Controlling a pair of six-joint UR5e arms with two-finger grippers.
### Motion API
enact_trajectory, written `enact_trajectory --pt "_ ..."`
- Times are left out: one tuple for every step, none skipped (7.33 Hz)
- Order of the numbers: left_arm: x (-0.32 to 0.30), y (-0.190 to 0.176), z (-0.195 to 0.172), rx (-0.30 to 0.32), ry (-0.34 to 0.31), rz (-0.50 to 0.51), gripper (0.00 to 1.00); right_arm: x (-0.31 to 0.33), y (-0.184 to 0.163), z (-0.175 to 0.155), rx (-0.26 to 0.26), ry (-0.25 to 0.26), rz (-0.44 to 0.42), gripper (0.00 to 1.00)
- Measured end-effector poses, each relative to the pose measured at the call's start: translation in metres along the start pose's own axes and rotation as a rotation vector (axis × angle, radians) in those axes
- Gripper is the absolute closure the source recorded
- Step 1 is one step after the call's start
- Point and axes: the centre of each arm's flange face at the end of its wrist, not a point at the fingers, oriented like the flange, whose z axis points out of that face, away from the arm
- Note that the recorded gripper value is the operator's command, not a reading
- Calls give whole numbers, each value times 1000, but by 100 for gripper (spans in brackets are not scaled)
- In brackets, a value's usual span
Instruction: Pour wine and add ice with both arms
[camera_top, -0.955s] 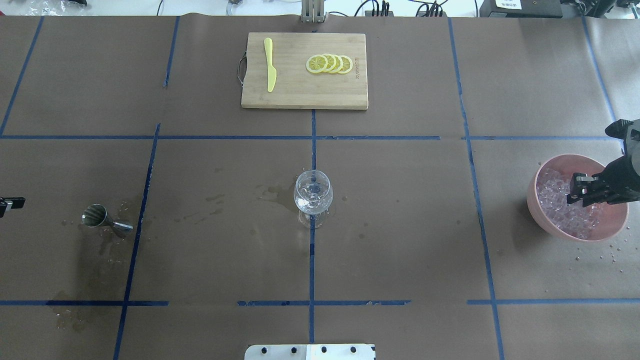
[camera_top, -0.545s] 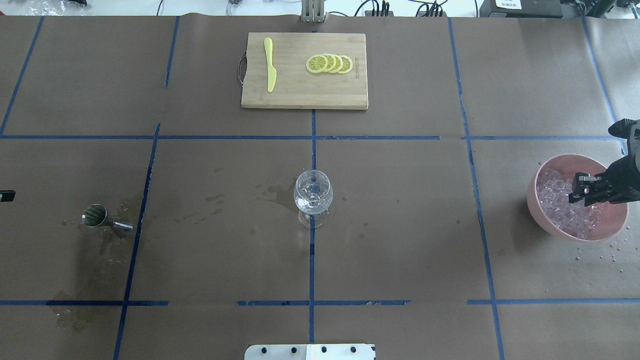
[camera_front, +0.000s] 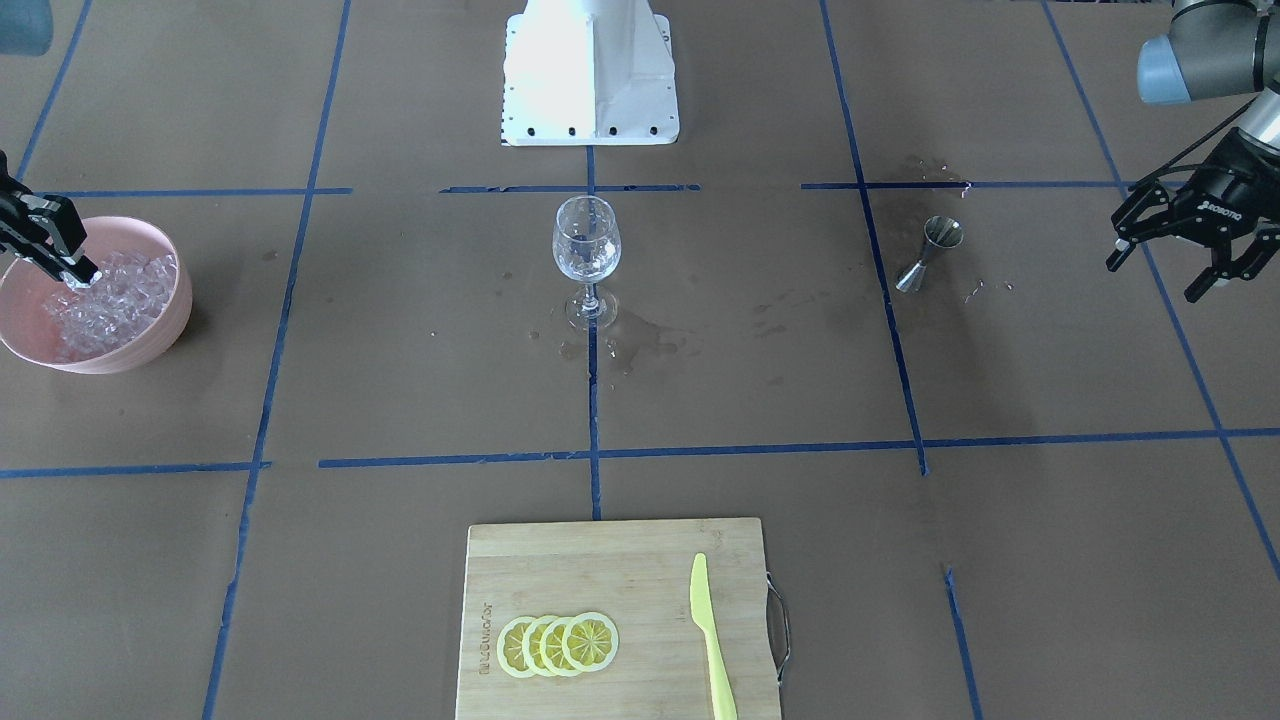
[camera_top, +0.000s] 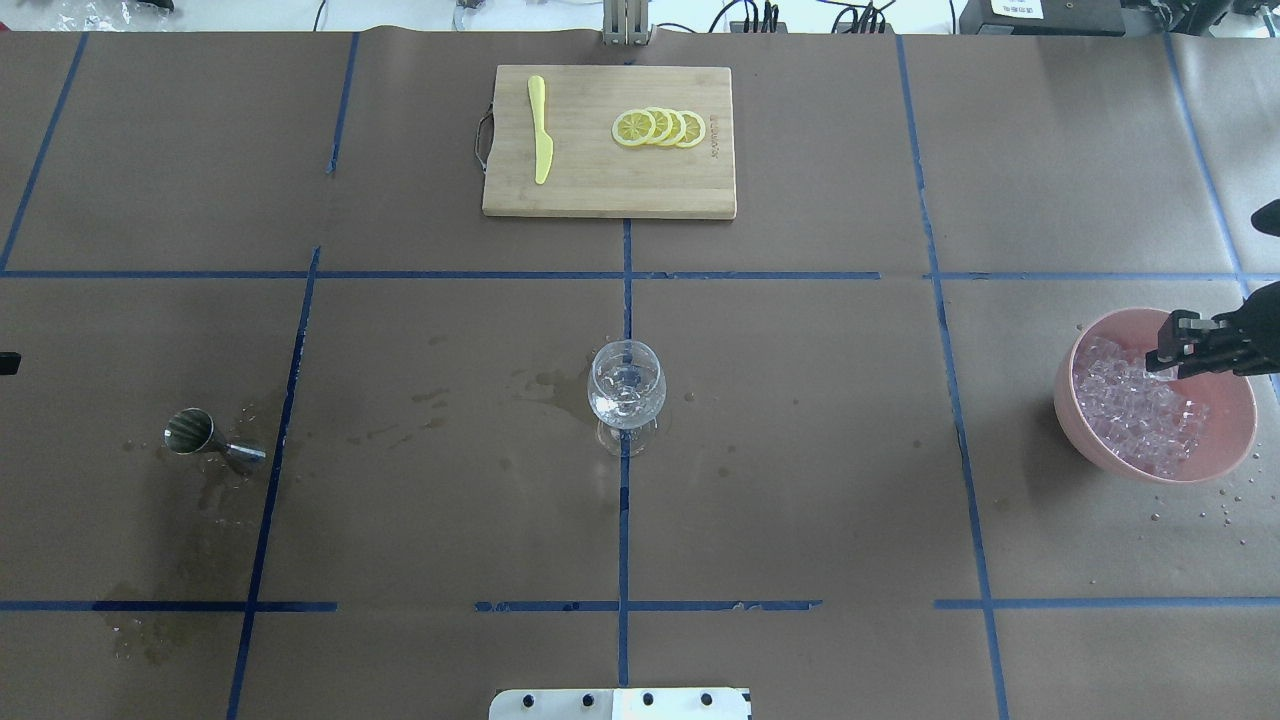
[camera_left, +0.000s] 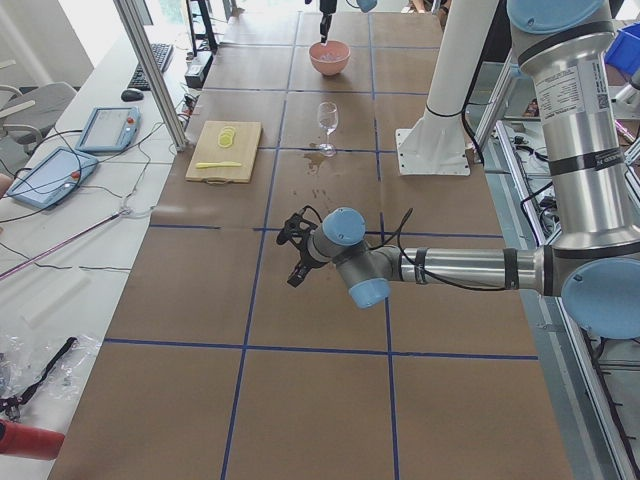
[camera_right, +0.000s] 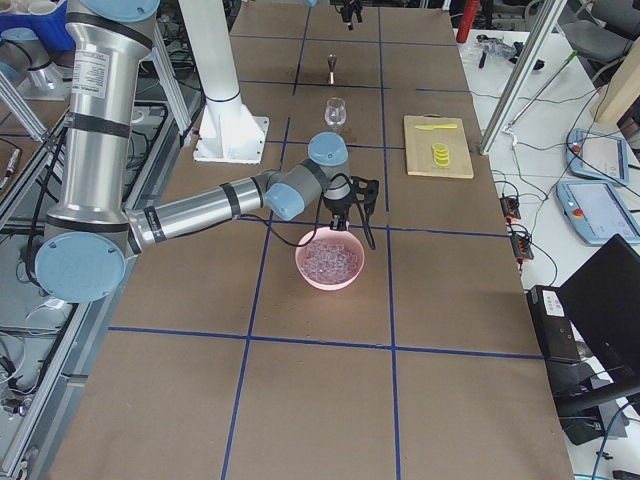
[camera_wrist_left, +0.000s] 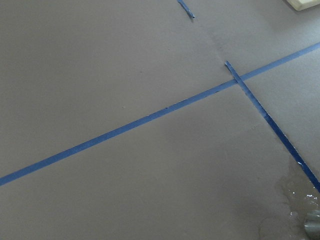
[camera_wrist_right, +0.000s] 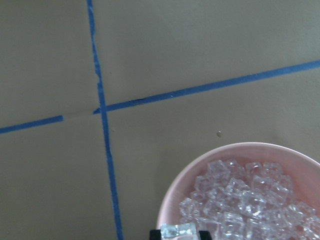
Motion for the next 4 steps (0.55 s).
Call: enact_trajectory --pt "-10 -38 0 -33 -45 12 1 -33 -6 -8 20 -46 39 100" --pt "-23 -72 -6 -71 -87 12 1 -66 -7 -10 20 -88 72 100" --pt "-38 -92 -16 -103 -98 -1 1 -97 -5 -10 10 -127 100 100" --pt "-57 -96 -26 -132 -61 -43 1 -129 0 -11 -5 -165 130 100"
